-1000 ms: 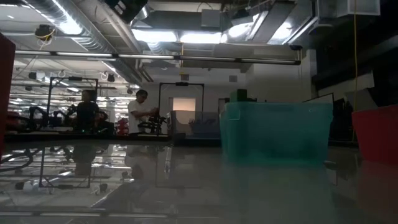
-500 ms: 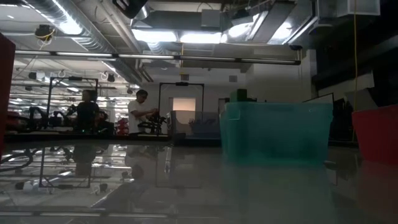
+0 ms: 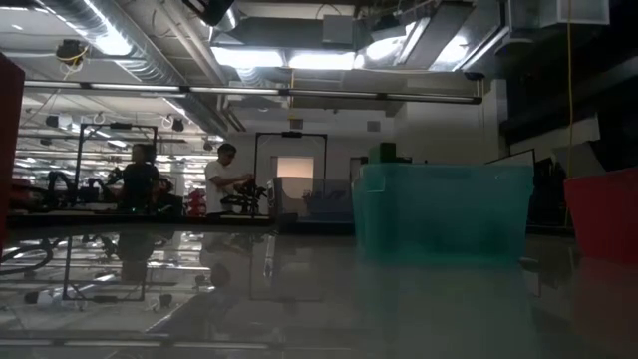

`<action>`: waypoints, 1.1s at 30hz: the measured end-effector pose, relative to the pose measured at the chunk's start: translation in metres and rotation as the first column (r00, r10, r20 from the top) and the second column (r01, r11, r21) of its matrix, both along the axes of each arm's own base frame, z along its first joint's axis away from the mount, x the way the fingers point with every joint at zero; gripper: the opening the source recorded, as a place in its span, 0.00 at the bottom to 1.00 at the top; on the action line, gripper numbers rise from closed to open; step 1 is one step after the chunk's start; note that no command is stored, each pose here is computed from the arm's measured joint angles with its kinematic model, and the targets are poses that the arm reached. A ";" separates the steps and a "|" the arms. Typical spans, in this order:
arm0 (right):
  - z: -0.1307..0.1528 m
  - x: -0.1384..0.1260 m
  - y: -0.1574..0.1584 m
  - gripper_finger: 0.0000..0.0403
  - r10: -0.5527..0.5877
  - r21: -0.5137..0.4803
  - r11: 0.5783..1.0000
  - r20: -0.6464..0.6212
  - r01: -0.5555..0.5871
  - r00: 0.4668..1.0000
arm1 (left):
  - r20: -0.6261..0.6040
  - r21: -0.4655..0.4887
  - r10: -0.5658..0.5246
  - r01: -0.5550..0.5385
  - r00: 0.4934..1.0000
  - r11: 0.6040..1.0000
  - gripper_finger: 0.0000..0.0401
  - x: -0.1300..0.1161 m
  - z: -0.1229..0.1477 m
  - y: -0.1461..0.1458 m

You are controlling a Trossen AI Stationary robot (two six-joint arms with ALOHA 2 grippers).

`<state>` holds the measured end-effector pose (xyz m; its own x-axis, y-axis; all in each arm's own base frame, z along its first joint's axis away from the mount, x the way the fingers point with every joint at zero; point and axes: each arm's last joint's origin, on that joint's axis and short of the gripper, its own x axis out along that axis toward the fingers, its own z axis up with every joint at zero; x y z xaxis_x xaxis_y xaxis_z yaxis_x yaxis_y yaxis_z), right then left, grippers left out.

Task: Sort blocks
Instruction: Put the blue block into the gray bin

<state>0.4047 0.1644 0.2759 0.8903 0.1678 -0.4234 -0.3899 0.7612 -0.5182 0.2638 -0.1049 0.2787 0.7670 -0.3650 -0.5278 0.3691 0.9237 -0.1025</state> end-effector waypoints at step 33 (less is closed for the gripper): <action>-0.021 0.012 -0.237 0.17 -0.692 -0.012 0.707 -0.217 0.707 0.688 | -0.618 0.245 0.345 -0.244 0.706 0.938 0.52 -0.085 -0.020 0.020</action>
